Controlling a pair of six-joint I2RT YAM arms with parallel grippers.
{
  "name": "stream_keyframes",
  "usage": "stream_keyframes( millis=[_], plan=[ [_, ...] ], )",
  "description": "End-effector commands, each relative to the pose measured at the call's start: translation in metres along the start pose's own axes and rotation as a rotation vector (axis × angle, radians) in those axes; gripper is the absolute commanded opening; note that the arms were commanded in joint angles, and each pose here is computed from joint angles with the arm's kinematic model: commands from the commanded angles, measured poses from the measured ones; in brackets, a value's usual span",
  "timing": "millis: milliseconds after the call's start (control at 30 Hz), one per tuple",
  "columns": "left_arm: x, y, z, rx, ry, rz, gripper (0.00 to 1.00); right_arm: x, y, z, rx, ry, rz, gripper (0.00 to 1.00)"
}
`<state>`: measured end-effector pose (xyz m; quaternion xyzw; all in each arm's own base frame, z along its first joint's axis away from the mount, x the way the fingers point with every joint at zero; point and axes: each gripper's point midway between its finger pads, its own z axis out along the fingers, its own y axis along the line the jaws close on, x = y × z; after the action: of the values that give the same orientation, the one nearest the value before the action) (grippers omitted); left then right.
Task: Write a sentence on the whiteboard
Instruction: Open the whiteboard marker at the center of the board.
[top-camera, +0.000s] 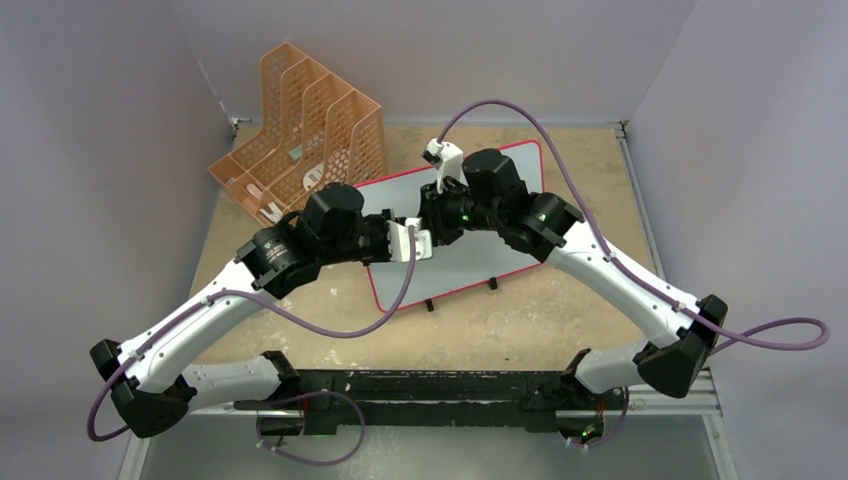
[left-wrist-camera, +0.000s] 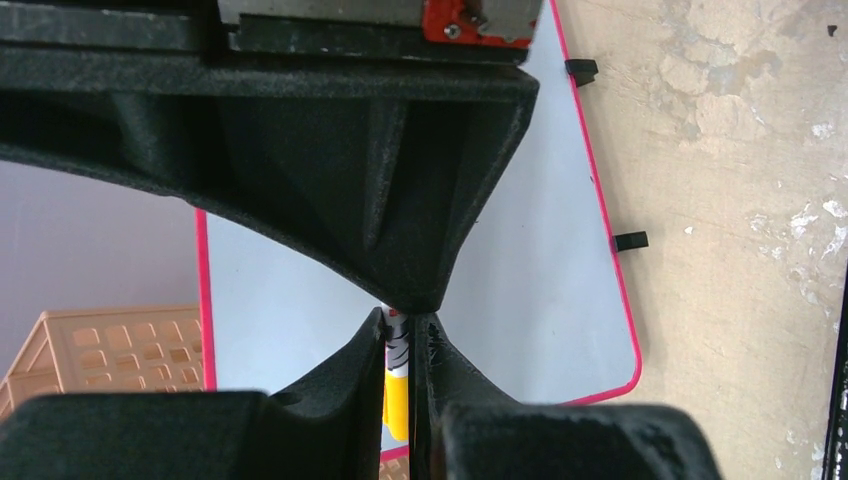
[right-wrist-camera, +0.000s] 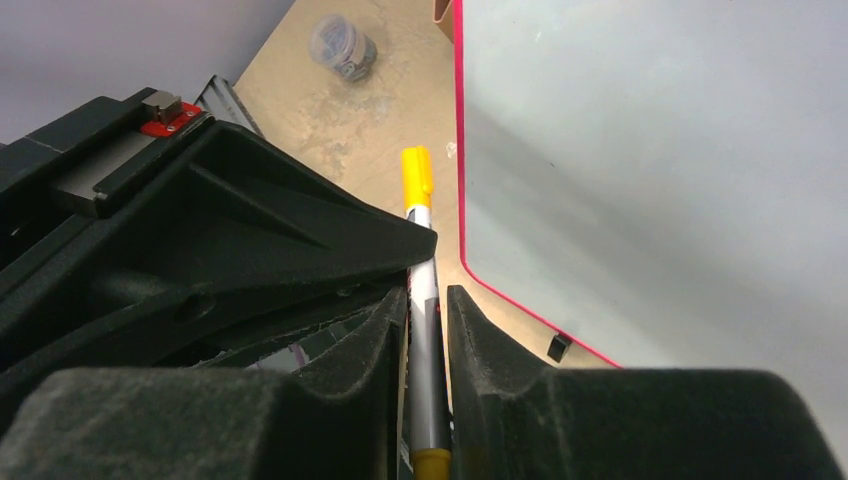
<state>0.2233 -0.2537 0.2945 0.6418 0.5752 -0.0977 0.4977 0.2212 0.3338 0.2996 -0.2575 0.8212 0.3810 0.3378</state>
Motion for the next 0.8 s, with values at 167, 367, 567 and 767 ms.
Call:
stream_keyframes(
  millis=[167,367,567,767],
  plan=[
    [-0.030,0.001,-0.001,0.006,-0.106,0.068,0.00,-0.016,0.003,-0.007,0.003,-0.065,-0.019,0.22],
    [-0.030,-0.002,-0.001,0.014,-0.109,0.068,0.00,-0.015,0.005,-0.006,-0.014,-0.059,-0.022,0.02],
    [-0.025,0.000,-0.005,-0.038,-0.109,0.040,0.13,-0.015,0.000,-0.014,-0.001,-0.063,-0.071,0.00],
    [-0.024,0.004,-0.012,-0.091,-0.130,0.021,0.44,-0.016,-0.003,-0.032,-0.007,-0.103,-0.142,0.00]
  ],
)
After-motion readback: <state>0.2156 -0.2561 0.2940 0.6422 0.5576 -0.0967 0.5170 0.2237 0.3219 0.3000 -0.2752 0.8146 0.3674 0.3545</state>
